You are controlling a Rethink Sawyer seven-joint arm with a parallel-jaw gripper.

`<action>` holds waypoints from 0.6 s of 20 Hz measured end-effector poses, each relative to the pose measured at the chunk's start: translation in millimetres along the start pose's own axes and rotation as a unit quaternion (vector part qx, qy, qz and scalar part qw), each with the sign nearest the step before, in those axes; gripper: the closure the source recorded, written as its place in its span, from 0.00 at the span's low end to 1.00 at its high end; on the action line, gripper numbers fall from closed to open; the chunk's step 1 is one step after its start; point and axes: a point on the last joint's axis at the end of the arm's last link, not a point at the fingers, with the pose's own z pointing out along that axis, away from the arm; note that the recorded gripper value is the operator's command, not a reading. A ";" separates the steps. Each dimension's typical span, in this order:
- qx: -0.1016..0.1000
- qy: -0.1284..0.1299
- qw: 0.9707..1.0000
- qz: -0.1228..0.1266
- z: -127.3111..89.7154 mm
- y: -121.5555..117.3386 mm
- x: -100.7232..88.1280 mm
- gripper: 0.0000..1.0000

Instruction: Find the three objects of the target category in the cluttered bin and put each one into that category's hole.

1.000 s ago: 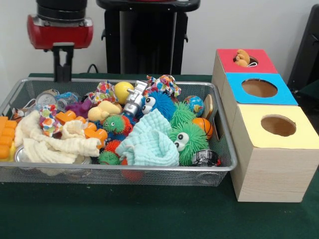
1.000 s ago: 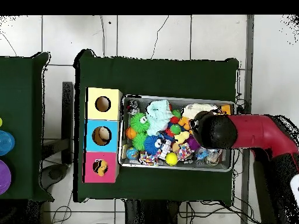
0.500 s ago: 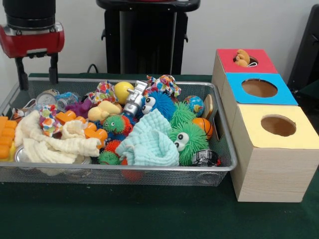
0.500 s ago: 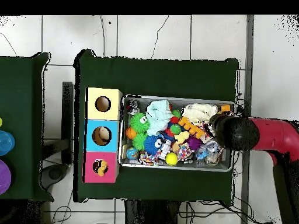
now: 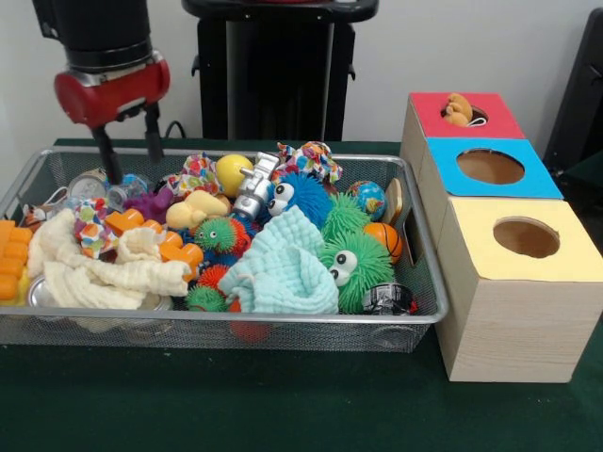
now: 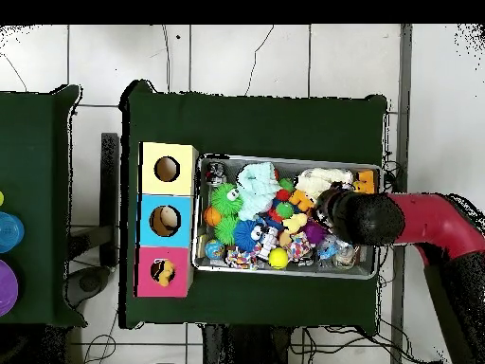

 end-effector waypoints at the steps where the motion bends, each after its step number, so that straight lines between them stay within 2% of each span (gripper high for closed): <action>1: -0.002 -0.001 1.000 -0.005 0.6 2.9 -2.9 0.00; 5: -0.014 -0.014 0.999 -0.036 0.0 24.1 -28.3 0.00; 8: -0.018 -0.024 0.998 -0.049 -3.0 31.6 -40.2 0.00; 9: -0.020 -0.033 0.997 -0.062 -6.7 39.2 -52.7 0.00; 12: -0.020 -0.039 0.996 -0.073 -9.7 44.1 -62.7 0.00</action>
